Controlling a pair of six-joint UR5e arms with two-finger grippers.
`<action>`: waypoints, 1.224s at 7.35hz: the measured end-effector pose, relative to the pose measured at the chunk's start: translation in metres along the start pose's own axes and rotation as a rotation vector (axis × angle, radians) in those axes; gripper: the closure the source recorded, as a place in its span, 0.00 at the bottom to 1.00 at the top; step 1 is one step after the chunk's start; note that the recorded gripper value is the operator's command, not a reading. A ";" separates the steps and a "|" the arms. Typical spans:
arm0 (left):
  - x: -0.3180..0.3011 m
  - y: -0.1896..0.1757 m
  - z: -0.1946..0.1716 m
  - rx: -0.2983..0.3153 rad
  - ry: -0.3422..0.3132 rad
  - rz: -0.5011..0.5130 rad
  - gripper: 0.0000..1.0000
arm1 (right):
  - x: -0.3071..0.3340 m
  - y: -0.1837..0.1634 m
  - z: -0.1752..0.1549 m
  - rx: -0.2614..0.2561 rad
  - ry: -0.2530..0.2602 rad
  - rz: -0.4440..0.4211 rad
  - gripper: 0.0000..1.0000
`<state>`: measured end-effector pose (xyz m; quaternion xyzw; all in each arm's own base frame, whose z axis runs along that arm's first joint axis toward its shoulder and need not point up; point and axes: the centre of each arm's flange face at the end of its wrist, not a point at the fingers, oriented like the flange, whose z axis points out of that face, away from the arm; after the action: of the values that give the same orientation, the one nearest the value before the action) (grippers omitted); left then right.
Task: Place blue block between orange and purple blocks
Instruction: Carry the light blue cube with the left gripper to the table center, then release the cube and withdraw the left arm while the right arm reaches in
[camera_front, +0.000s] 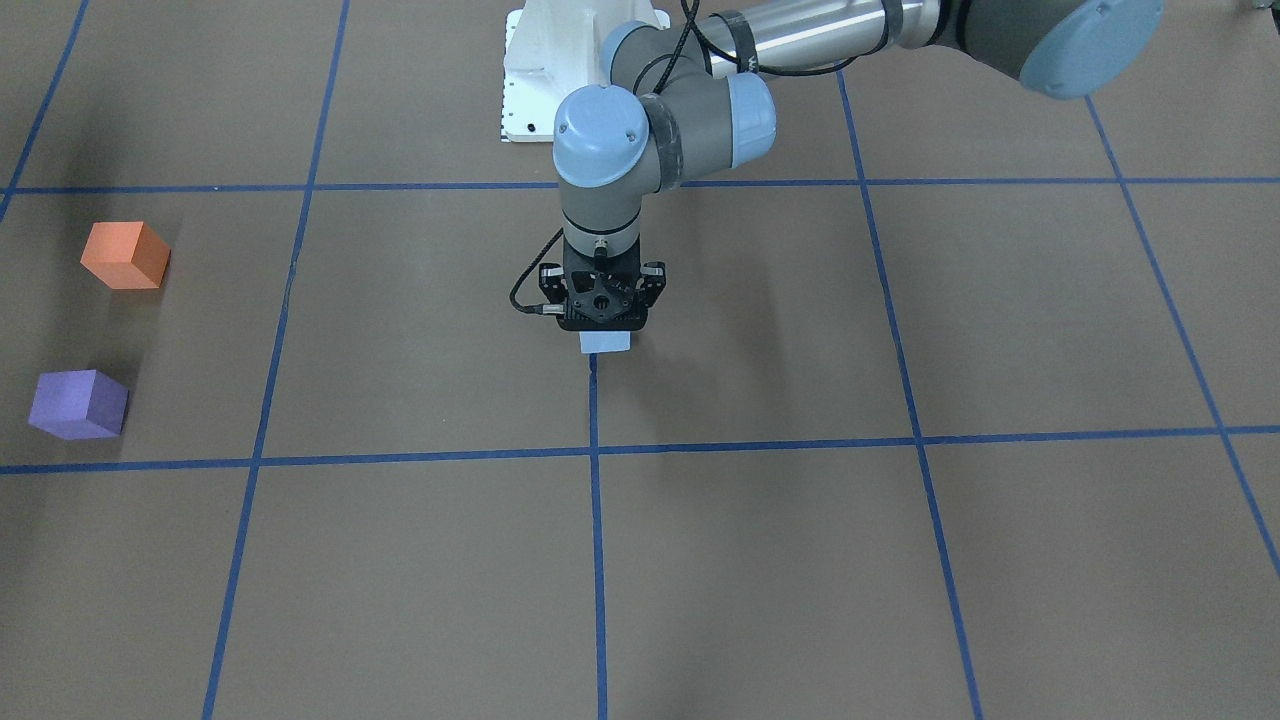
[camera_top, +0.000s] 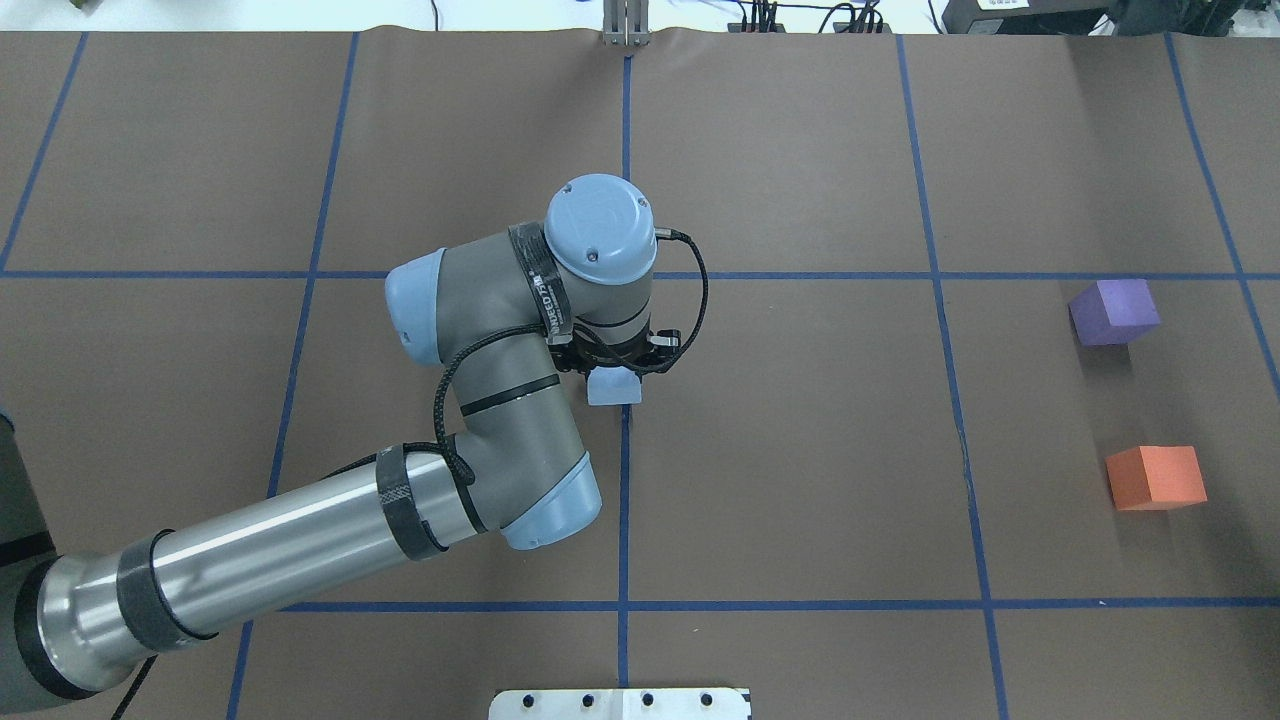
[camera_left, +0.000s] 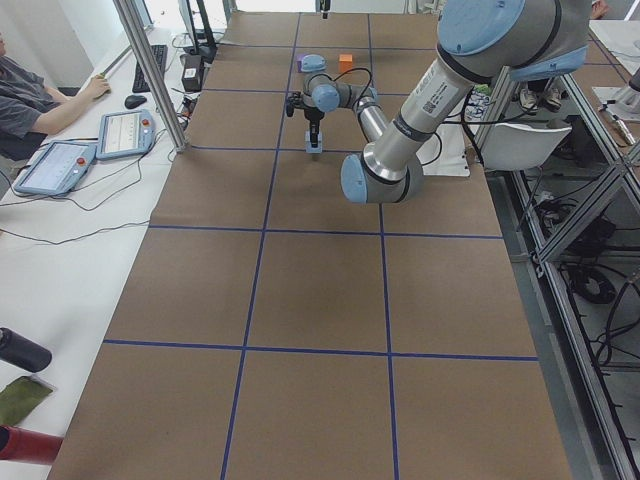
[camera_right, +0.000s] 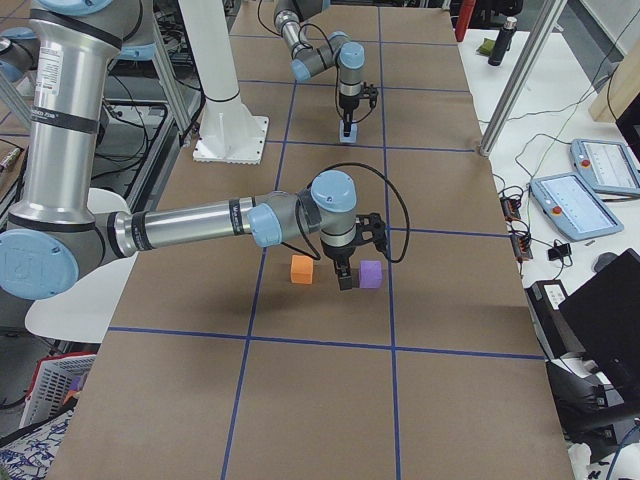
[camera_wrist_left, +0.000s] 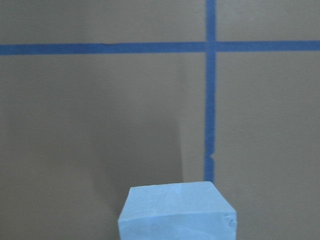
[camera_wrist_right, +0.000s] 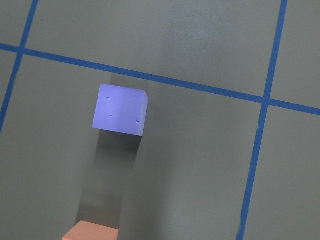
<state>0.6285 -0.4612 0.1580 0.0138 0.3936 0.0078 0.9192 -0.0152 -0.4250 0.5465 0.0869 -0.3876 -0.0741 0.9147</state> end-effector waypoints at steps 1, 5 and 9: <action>0.003 0.000 0.011 -0.001 0.002 0.004 0.01 | 0.000 0.000 0.000 0.000 0.000 0.000 0.00; -0.008 -0.017 -0.046 0.021 0.010 -0.010 0.00 | -0.005 -0.003 -0.003 0.020 -0.016 -0.016 0.00; -0.210 -0.048 -0.168 -0.024 -0.074 0.155 0.00 | -0.118 -0.066 -0.008 0.053 -0.119 0.072 0.00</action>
<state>0.3624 -0.5112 0.1928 0.0333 0.3569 0.0830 0.9299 -0.0947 -0.4642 0.4447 0.0925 -0.4462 -0.0361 0.8894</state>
